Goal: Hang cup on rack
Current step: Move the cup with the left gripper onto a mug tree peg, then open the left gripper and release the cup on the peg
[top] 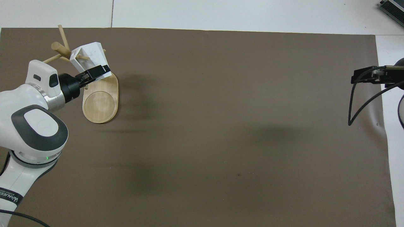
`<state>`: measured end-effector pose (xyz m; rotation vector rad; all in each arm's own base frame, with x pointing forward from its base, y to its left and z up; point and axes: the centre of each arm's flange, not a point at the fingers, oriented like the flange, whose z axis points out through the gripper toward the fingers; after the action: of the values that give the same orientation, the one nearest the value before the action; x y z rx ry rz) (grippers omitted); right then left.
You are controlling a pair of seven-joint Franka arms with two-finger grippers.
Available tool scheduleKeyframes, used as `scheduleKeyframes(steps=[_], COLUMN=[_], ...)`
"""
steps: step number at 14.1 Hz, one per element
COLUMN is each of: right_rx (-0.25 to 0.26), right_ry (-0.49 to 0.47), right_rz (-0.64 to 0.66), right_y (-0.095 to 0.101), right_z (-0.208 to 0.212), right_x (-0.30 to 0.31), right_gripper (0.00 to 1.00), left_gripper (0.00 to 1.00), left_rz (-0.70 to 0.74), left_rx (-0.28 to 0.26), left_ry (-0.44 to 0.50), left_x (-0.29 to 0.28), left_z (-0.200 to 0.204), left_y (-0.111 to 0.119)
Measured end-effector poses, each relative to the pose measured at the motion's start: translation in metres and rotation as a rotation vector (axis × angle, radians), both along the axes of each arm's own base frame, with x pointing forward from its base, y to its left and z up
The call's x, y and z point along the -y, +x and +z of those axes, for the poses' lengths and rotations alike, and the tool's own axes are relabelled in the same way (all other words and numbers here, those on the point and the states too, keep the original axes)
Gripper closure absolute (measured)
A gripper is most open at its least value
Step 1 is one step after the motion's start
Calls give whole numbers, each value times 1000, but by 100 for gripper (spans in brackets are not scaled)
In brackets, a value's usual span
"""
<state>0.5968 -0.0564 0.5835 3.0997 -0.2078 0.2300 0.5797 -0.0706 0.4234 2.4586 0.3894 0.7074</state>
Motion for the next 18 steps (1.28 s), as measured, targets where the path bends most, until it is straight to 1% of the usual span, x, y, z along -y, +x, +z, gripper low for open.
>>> scheduleKeyframes(steps=[1, 2, 5, 8, 11, 14, 16, 18], right_rx=[0, 0, -1, -1, -1, -1, -1, -1], right_ry=[0, 0, 0, 0, 0, 0, 0, 0], right_rz=[1, 2, 2, 2, 2, 2, 2, 2], right_y=[0, 0, 0, 0, 0, 0, 0, 0], right_z=[0, 0, 0, 0, 0, 0, 0, 0], right_x=[0, -1, -1, -1, -1, -1, -1, -1], right_gripper=[0, 0, 0, 0, 0, 0, 0, 0], left_gripper=[1, 0, 0, 0, 0, 0, 0, 0], left_rz=[2, 1, -38, -128, -212, -342, -434, -515], left_rx=[-6, -8, -1, -21, -37, -74, -110, -159], left_ry=[0, 3, 72, 151, 249, 373, 463, 543], left_x=[-1, -1, -9, -28, -35, -30, -29, -28], left_z=[-3, -4, -1, 12, 19, 30, 52, 82], left_y=[-1, -2, 1, 10, 12, 11, 8, 2])
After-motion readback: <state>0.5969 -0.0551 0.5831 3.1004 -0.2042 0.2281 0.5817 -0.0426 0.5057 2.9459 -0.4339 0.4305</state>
